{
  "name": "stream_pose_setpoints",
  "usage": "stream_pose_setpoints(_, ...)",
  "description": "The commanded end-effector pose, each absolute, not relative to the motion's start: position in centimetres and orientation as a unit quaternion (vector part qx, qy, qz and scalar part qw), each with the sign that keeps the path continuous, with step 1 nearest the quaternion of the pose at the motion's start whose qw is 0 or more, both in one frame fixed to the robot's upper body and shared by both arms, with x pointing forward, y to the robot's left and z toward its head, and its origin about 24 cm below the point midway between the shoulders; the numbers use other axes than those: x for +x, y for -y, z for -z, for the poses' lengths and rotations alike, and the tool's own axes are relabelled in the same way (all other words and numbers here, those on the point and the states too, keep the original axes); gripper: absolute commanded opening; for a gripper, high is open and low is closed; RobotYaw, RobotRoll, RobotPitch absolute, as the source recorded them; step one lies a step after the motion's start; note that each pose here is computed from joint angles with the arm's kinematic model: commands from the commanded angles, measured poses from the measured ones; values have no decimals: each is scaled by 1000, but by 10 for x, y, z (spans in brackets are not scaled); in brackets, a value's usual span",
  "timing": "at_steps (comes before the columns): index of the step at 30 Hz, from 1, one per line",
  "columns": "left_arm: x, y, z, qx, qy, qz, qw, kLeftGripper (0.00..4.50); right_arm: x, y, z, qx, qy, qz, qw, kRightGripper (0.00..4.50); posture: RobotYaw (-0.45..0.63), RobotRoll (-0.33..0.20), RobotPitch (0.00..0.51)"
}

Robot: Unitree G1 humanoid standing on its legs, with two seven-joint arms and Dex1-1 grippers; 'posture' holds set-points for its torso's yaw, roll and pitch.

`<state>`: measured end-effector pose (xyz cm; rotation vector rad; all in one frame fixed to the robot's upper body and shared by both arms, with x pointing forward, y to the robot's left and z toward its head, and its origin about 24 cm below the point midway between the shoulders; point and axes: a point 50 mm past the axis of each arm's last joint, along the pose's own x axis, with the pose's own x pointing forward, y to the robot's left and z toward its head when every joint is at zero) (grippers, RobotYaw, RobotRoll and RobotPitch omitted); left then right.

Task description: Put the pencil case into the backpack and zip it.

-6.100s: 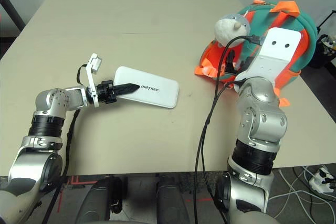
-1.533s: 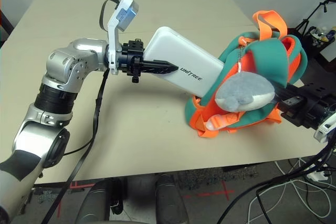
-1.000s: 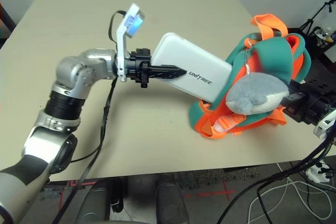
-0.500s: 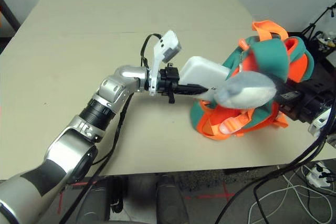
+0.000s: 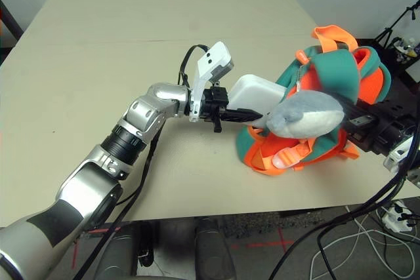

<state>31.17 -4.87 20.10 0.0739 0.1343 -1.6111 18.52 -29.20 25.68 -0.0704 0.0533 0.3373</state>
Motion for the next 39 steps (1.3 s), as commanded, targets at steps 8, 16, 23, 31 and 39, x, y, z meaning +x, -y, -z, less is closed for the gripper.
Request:
stream_pose_setpoints(8, 322, -1, -260, 31, 18, 691, 722, 3943, 190, 291, -260, -44, -23, -176, 983, 98, -239, 0, 167)
stream_pose_setpoints(16, 332, -19, -252, 54, 2, 670, 740, 1166, 193, 290, -262, -47, -21, -181, 982, 98, -239, 0, 164)
stream_pose_setpoints(23, 328, -9, -243, 49, -9, 681, 730, 0, 192, 288, -263, -48, -20, -182, 982, 98, -248, 0, 165)
stream_pose_setpoints(31, 325, 4, -236, 50, -17, 692, 720, 0, 191, 289, -261, -46, -21, -181, 982, 98, -255, 0, 170)
stream_pose_setpoints(39, 320, 31, -225, 48, -20, 702, 710, 0, 194, 286, -259, -41, -21, -186, 981, 98, -249, 0, 172)
